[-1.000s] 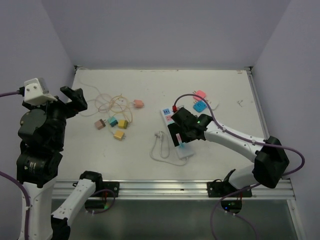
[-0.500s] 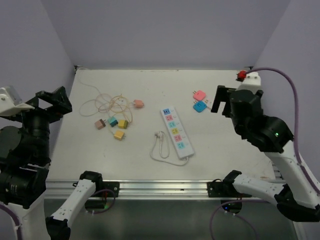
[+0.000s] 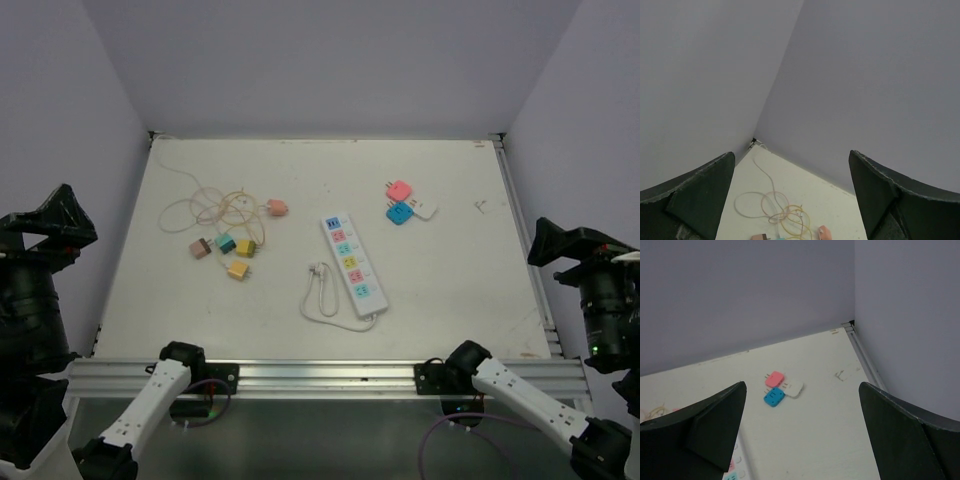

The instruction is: Pull the plug off the socket

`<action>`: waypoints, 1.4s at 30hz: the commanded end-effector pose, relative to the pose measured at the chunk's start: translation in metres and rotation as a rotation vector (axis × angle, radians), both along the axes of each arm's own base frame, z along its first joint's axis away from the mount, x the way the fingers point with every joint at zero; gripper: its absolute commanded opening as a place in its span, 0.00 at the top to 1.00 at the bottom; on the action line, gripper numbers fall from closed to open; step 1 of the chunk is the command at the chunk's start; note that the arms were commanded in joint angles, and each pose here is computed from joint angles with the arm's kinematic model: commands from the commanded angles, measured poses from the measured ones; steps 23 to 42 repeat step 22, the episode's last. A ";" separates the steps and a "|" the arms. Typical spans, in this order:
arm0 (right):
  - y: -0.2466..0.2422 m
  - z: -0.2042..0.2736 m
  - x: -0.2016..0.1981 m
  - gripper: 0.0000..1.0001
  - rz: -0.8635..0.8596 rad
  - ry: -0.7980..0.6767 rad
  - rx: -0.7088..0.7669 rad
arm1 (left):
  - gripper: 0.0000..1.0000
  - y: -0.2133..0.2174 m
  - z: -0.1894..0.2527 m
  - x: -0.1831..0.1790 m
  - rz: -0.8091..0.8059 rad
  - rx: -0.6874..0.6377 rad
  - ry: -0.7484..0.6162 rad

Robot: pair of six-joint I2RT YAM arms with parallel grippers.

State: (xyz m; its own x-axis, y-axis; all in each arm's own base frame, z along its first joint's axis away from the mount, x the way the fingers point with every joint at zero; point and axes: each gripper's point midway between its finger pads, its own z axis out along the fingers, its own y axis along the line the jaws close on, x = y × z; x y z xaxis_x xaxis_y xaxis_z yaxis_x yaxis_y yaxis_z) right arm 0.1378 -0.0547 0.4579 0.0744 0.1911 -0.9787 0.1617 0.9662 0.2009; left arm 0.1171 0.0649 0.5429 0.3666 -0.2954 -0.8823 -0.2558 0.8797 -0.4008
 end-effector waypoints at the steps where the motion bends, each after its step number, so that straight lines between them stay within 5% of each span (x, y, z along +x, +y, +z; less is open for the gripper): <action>1: -0.002 -0.005 0.005 0.01 -0.030 0.011 -0.074 | 0.00 0.010 -0.004 -0.006 0.050 -0.004 0.001; 42: 0.006 -0.019 0.018 0.01 -0.035 -0.013 -0.095 | 0.00 0.006 -0.027 0.012 0.044 -0.019 -0.005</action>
